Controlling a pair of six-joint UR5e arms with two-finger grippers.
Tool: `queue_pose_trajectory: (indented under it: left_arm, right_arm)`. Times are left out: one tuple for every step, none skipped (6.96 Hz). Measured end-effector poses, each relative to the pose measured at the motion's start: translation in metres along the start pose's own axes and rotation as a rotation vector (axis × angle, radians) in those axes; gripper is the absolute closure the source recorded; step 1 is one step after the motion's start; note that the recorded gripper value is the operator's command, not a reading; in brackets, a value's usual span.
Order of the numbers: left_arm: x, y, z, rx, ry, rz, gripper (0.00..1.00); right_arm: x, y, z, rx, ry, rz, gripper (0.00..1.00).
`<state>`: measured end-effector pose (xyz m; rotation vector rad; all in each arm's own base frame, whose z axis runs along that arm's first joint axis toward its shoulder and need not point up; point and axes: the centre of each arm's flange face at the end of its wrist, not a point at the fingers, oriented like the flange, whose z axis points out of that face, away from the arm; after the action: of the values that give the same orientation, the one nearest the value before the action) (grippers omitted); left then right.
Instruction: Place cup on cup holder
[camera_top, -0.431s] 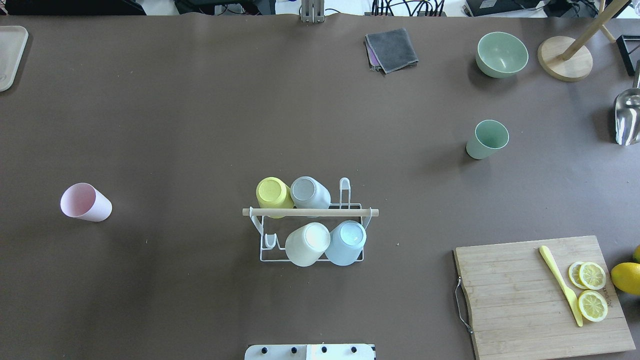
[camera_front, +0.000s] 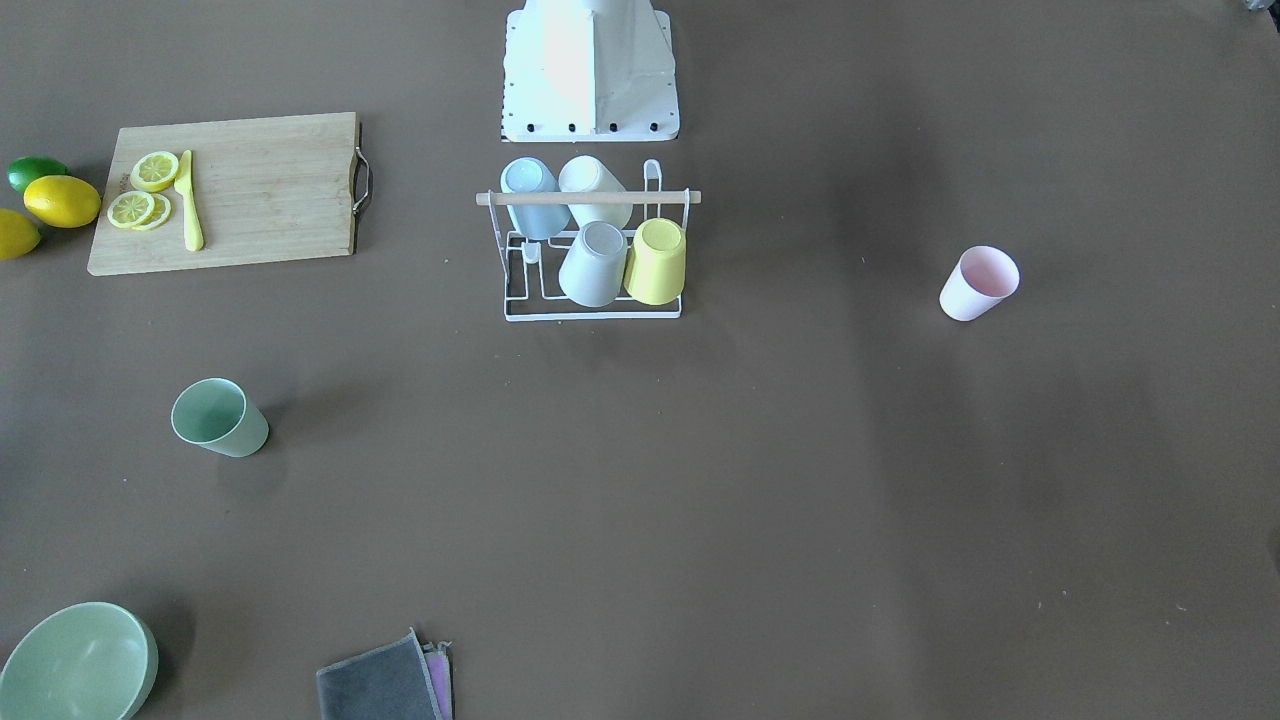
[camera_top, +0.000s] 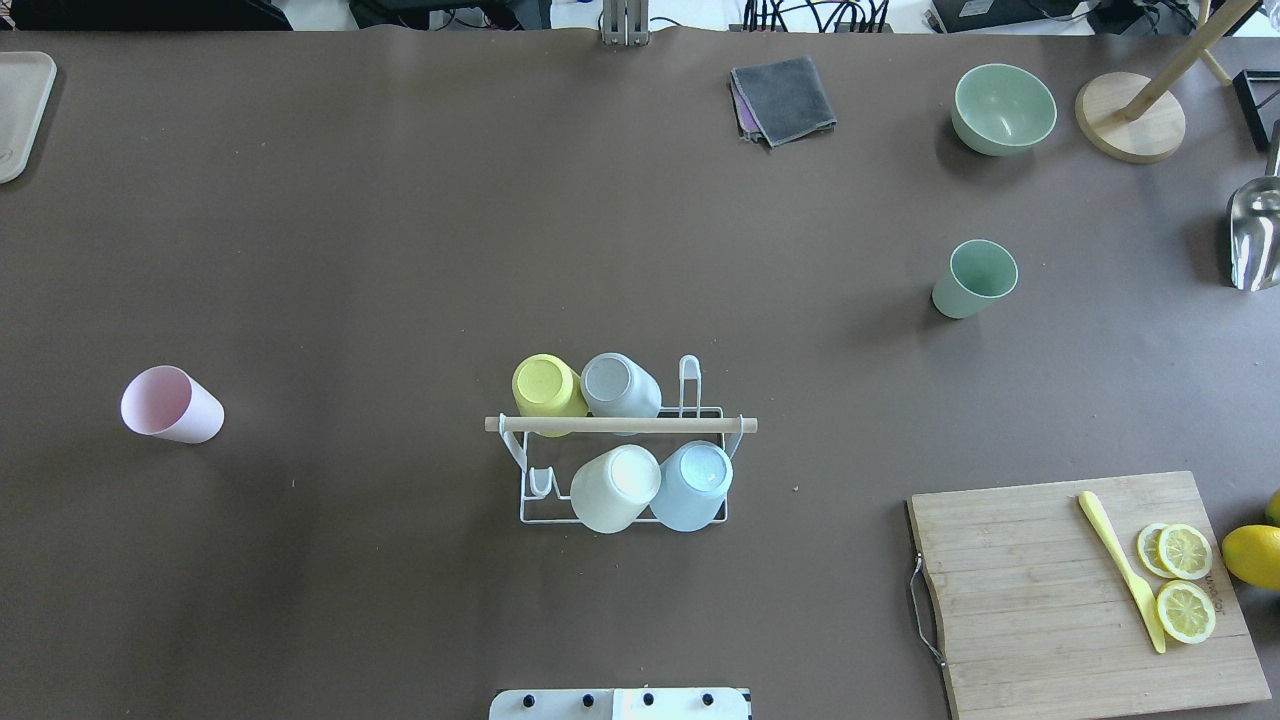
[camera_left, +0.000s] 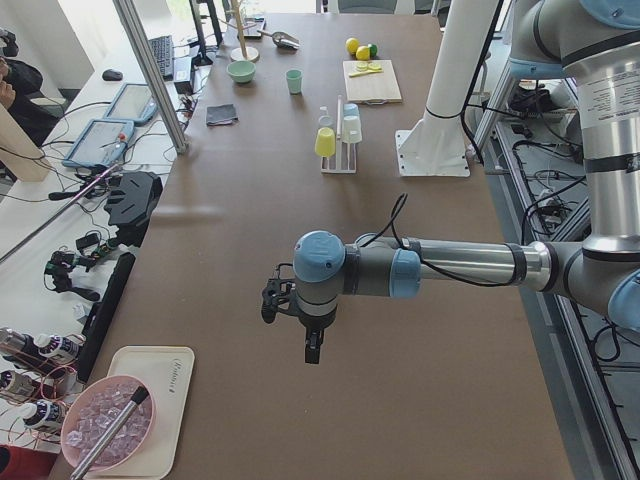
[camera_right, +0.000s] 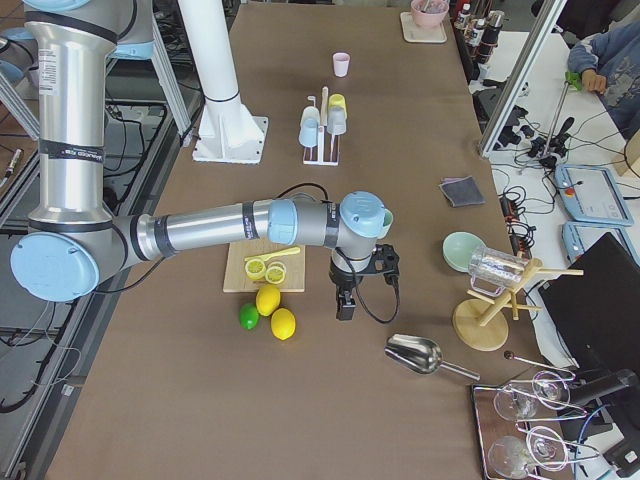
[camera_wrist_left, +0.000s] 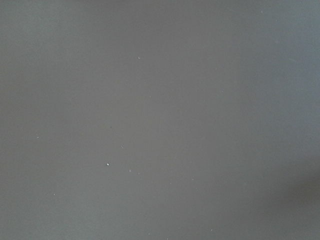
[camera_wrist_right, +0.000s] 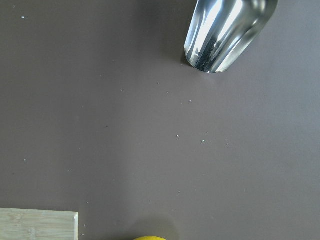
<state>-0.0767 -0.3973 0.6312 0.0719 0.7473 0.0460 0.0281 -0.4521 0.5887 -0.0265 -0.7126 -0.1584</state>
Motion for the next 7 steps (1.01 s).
queue_pose_trajectory:
  left_arm:
    - [0.001,-0.002,0.0,0.001,0.0,0.003,0.02]
    - [0.002,-0.004,-0.001,0.004,0.0,0.007,0.02]
    - [0.003,-0.005,-0.002,0.006,0.0,0.008,0.02]
    - [0.003,-0.005,-0.002,0.006,0.0,0.008,0.02]
    - [0.002,-0.005,-0.002,0.005,0.0,0.007,0.02]
    - [0.002,-0.004,-0.001,0.004,0.0,0.006,0.02]
    - [0.002,-0.004,-0.001,0.004,0.0,0.006,0.02]
  right_arm:
    - [0.0,0.0,0.0,0.0,0.0,0.001,0.0]
    - [0.0,0.0,0.0,0.0,0.001,0.001,0.0]
    - [-0.001,-0.001,-0.001,0.002,0.002,-0.001,0.0]
    - [-0.003,-0.002,-0.002,0.004,0.002,-0.005,0.0]
    - [-0.007,-0.005,-0.001,0.002,0.002,-0.013,0.0]
    - [-0.02,-0.016,-0.001,-0.002,0.004,-0.039,0.0]
    - [-0.043,-0.037,-0.006,-0.008,0.018,-0.078,0.0]
